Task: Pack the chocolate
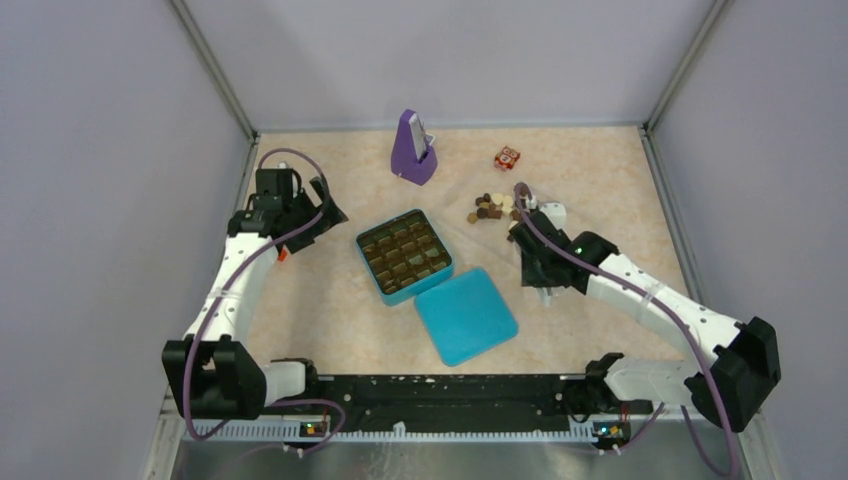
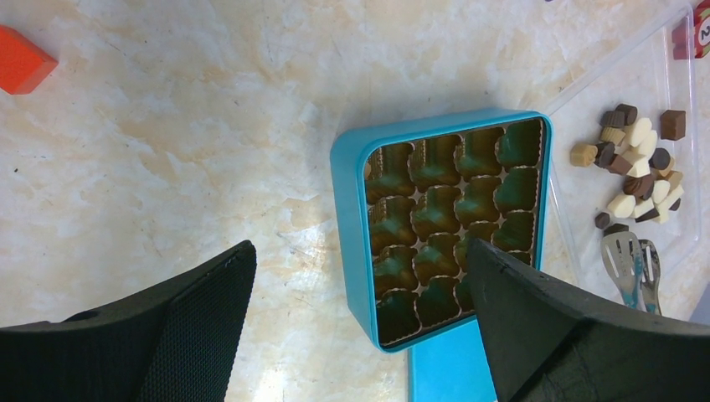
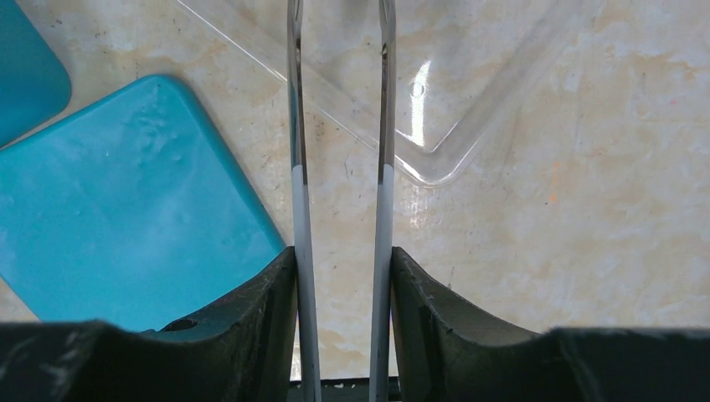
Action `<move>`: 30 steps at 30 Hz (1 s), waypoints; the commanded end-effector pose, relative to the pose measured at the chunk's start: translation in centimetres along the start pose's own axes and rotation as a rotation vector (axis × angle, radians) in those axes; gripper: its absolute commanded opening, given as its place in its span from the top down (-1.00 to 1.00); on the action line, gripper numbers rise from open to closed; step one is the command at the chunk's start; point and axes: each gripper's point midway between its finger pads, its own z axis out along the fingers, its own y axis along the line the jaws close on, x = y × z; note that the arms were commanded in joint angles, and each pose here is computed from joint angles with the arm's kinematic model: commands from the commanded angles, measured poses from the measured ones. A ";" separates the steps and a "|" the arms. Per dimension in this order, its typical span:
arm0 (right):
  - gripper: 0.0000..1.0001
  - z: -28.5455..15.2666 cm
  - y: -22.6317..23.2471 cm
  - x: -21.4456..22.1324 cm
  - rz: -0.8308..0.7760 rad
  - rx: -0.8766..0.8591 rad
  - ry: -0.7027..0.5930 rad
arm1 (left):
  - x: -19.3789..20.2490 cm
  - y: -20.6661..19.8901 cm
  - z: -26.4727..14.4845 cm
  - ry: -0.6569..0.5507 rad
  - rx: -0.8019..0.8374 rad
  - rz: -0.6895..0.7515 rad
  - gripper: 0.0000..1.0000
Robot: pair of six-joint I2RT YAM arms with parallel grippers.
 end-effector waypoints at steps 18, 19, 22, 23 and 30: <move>0.17 2.3 0.6 -1.7 0.020 0.024 -0.049 | -0.4 -0.6 -0.2 -0.029 0.047 0.005 -0.97; 0.17 2.3 0.6 -1.7 0.021 0.021 -0.049 | -0.5 -0.6 -0.2 -0.031 0.047 0.005 -0.97; 0.18 2.4 0.7 -1.7 0.022 0.018 -0.051 | -0.4 -0.6 -0.2 -0.031 0.045 0.005 -0.98; 0.18 2.4 0.8 -1.7 0.023 0.014 -0.052 | -0.4 -0.6 -0.1 -0.030 0.046 0.005 -0.97; 0.20 2.4 2.2 -2.5 0.028 -0.047 -0.065 | -0.2 -0.6 0.0 -0.023 0.049 0.005 -0.98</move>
